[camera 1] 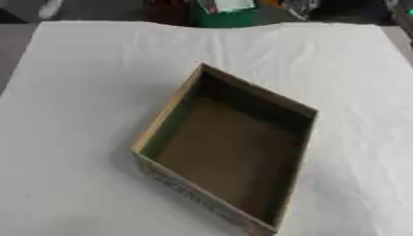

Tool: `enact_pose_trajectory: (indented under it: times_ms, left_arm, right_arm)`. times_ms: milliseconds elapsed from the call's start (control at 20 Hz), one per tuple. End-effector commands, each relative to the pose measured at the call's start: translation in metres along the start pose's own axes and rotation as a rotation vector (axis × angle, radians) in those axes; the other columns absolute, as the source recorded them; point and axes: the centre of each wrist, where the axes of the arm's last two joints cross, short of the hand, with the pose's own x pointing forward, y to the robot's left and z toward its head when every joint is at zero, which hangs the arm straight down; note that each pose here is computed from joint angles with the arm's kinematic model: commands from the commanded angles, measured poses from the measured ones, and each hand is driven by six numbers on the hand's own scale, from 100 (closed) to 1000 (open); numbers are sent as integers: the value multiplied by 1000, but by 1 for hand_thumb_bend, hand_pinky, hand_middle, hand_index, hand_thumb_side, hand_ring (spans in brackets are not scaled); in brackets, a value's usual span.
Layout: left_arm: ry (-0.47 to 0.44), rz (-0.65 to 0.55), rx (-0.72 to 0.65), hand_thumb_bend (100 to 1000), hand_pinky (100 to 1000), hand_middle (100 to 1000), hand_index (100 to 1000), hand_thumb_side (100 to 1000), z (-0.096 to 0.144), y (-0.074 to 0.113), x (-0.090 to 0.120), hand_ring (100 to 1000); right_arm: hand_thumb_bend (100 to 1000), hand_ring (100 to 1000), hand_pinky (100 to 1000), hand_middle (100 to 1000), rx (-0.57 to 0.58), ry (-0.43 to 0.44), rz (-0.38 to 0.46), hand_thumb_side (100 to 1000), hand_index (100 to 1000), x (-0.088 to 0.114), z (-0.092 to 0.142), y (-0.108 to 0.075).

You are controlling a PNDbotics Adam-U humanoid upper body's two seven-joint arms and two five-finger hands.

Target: Pick up objects on the table and place them in the box.

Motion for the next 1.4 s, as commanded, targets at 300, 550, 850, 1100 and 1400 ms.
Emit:
enact_pose_trajectory:
  times_ms: [300, 550, 850, 1100, 1400]
  left_arm:
    - [-95, -1, 164, 100, 423, 662, 653, 722, -14, 10, 9, 583]
    - [-110, 2, 169, 100, 423, 661, 651, 722, -15, 6, 10, 583]
    - [-107, 8, 151, 100, 424, 661, 651, 720, -15, 4, 10, 583]
    - [-105, 14, 137, 100, 424, 660, 650, 722, -15, 2, 10, 582]
    - [-101, 24, 125, 100, 423, 660, 648, 722, -15, 1, 10, 582]
  right_arm:
    - [100, 761, 723, 616, 204, -137, 110, 435, 721, 42, -10, 8]
    - [100, 767, 705, 625, 321, -220, 176, 451, 718, 59, -19, 23]
    - [100, 769, 713, 626, 422, -251, 184, 447, 721, 66, -21, 48]
    - [100, 774, 718, 630, 489, -258, 180, 450, 723, 69, -22, 61]
    - [100, 804, 747, 683, 636, -223, 182, 467, 776, 58, -19, 89]
